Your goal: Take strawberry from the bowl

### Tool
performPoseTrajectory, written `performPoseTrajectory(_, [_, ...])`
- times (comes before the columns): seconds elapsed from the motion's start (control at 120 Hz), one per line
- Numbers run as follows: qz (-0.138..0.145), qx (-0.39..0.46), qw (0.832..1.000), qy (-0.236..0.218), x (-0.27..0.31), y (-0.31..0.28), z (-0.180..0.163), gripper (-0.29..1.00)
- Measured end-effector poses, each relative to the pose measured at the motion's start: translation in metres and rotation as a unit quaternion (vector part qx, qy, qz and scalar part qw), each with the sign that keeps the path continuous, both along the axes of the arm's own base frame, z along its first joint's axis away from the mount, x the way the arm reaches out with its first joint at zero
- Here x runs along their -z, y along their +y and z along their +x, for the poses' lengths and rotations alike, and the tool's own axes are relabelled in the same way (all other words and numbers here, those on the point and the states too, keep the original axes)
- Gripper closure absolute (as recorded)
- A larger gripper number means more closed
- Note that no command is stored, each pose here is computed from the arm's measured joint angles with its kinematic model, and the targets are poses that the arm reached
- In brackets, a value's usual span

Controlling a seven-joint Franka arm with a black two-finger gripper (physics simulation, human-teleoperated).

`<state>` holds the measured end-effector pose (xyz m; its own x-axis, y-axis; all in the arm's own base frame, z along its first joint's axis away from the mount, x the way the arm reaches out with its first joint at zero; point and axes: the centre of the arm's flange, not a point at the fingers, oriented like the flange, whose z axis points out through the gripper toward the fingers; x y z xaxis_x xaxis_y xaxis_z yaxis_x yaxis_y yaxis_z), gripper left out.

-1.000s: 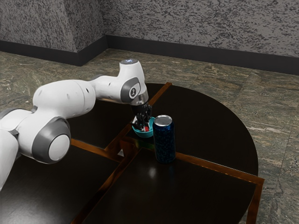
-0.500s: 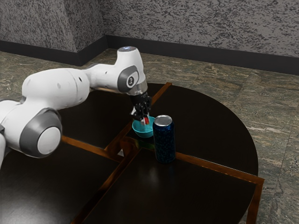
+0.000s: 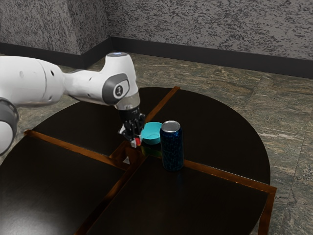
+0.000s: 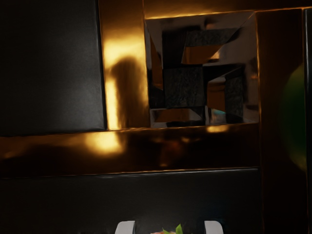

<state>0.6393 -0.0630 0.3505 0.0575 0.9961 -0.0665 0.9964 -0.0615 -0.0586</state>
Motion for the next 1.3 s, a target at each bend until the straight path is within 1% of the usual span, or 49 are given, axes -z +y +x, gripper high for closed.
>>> performPoseTrajectory(0.092, [-0.005, 0.002, 1.0, 0.008, 0.01, -0.006, -0.02, 0.72])
performPoseTrajectory(0.242, [-0.008, 0.011, 1.0, 0.018, 0.033, -0.023, -0.038, 0.72])
performPoseTrajectory(0.425, [-0.01, 0.013, 1.0, 0.025, 0.05, -0.034, -0.048, 0.72])
performPoseTrajectory(0.7, [-0.008, 0.009, 1.0, 0.025, 0.065, -0.034, -0.051, 0.69])
performPoseTrajectory(0.767, [-0.007, 0.011, 1.0, 0.023, 0.068, -0.037, -0.051, 0.63])
performPoseTrajectory(0.992, [-0.008, 0.01, 1.0, 0.013, 0.067, -0.035, -0.05, 0.3])
performPoseTrajectory(1.1, [-0.008, 0.004, 1.0, 0.005, 0.057, -0.026, -0.048, 0.19])
performPoseTrajectory(1.217, [-0.005, -0.02, 1.0, -0.015, 0.028, 0.007, -0.043, 0.12])
performPoseTrajectory(1.3, [0.007, -0.027, 0.999, -0.041, -0.021, 0.04, -0.03, 0.09])
